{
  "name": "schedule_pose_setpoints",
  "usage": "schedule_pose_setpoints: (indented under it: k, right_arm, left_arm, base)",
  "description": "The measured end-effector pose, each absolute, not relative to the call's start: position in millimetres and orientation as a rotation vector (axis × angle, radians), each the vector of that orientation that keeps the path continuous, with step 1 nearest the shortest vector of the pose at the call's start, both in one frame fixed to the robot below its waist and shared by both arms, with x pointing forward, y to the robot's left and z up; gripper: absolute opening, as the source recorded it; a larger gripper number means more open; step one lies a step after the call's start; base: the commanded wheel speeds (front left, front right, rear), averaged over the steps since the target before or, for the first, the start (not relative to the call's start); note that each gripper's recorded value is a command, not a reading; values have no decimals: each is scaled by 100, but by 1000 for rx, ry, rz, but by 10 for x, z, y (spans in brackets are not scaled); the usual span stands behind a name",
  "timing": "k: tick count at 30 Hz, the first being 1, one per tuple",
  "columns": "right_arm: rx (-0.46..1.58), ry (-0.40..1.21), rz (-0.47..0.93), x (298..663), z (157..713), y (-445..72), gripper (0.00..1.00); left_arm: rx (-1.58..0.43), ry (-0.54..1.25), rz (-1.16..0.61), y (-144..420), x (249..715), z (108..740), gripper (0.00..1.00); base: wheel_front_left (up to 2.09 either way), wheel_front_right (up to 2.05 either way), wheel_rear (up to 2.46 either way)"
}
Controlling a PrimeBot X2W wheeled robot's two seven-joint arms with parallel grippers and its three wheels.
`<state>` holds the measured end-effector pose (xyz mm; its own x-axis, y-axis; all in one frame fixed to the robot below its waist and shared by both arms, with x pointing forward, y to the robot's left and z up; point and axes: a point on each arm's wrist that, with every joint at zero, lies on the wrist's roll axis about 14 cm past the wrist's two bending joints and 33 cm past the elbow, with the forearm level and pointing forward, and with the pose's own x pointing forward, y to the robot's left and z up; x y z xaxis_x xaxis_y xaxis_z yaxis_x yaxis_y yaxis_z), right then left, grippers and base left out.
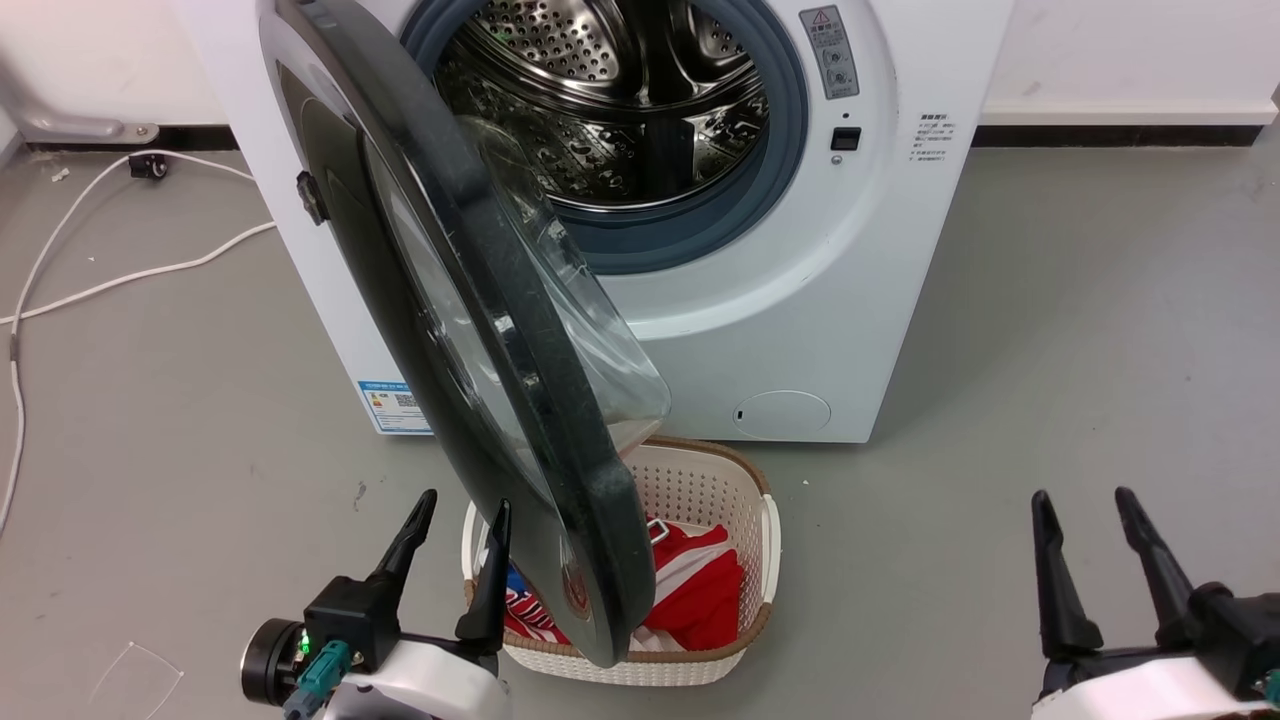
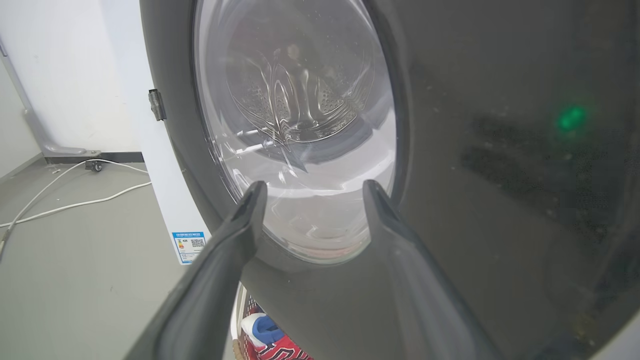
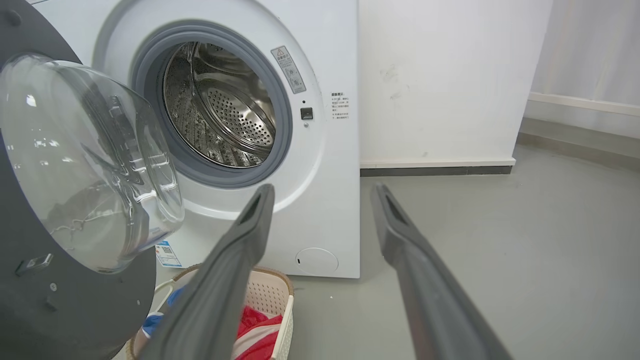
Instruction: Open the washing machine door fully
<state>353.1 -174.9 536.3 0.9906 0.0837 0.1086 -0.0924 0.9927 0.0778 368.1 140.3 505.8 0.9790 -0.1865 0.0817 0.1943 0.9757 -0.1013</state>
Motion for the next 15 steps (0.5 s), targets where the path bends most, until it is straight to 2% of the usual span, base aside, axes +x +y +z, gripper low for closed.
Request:
schedule_pose_setpoints:
  k: [15]
  right_arm:
    - [106,-31,82,3496,5087,-1748,100]
  left_arm:
    - [-107,-71,-187,1418,3698,5053,100]
  base:
    - [0,0,0]
